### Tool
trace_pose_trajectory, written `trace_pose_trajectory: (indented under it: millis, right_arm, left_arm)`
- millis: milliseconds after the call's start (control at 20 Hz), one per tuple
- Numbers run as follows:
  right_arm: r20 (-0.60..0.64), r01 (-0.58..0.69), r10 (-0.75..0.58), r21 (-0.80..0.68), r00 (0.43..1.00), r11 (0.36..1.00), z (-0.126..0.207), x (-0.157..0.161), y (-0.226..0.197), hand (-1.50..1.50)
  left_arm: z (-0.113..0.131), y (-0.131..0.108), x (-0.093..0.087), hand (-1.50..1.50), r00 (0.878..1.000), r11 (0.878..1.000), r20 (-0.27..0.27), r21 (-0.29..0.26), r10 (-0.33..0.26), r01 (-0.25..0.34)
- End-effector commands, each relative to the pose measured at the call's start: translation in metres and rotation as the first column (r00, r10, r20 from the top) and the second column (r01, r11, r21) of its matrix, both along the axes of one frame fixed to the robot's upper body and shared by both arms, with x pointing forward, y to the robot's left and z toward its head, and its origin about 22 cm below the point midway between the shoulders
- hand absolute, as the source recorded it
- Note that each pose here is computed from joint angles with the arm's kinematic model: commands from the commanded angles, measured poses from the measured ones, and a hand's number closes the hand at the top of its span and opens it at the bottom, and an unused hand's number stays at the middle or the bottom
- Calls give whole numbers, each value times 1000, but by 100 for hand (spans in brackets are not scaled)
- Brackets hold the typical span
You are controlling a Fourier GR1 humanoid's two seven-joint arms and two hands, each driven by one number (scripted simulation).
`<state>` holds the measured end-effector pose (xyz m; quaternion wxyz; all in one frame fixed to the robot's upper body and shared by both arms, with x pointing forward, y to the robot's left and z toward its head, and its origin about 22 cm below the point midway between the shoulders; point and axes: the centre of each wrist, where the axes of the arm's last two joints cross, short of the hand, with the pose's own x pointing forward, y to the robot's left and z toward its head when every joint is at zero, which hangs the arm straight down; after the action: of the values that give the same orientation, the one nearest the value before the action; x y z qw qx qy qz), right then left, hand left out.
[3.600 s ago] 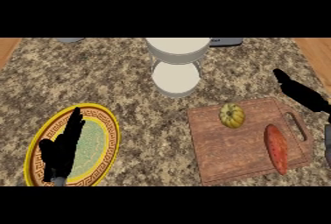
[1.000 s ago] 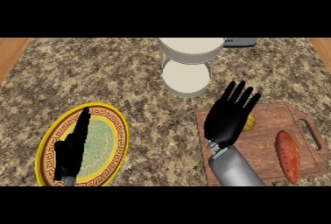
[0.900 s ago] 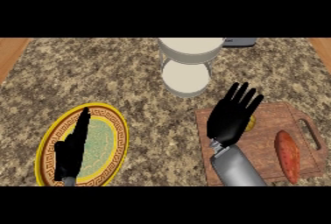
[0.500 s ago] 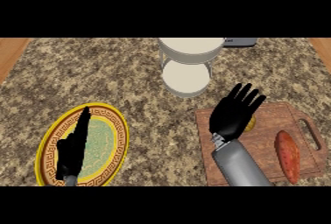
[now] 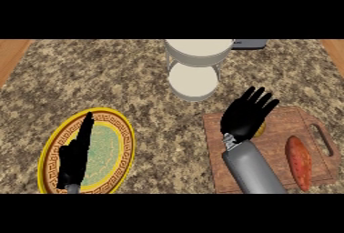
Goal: Pick the squash from the cutting board and place it in the tiered basket
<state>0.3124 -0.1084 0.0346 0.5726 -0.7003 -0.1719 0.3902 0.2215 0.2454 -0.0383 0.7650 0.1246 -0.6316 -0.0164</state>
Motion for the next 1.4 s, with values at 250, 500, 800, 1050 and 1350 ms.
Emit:
trace_pose_trajectory:
  millis: [250,500,800,1050,1350]
  right_arm:
    - [-5,248,-248,-30,969,968,-6,6,-5,-150]
    - [-19,235,-236,-22,972,972,-27,-7,-17,-150]
    - [-12,173,-174,-25,985,985,-22,-3,-18,150]
    - [-62,86,-95,-128,994,988,-43,6,-35,150]
    - [-122,-354,409,322,904,878,-22,0,-42,150]
  left_arm:
    - [-15,-5,-4,0,997,1000,-71,-23,5,-6]
    - [-16,-13,-2,0,998,1000,-60,-23,12,-14]
    - [-20,-1,-11,0,997,1000,-82,-26,1,-3]
    - [-19,-6,-11,0,997,999,-71,-33,12,-15]
    - [-18,2,-16,0,998,1000,-65,-23,9,-10]
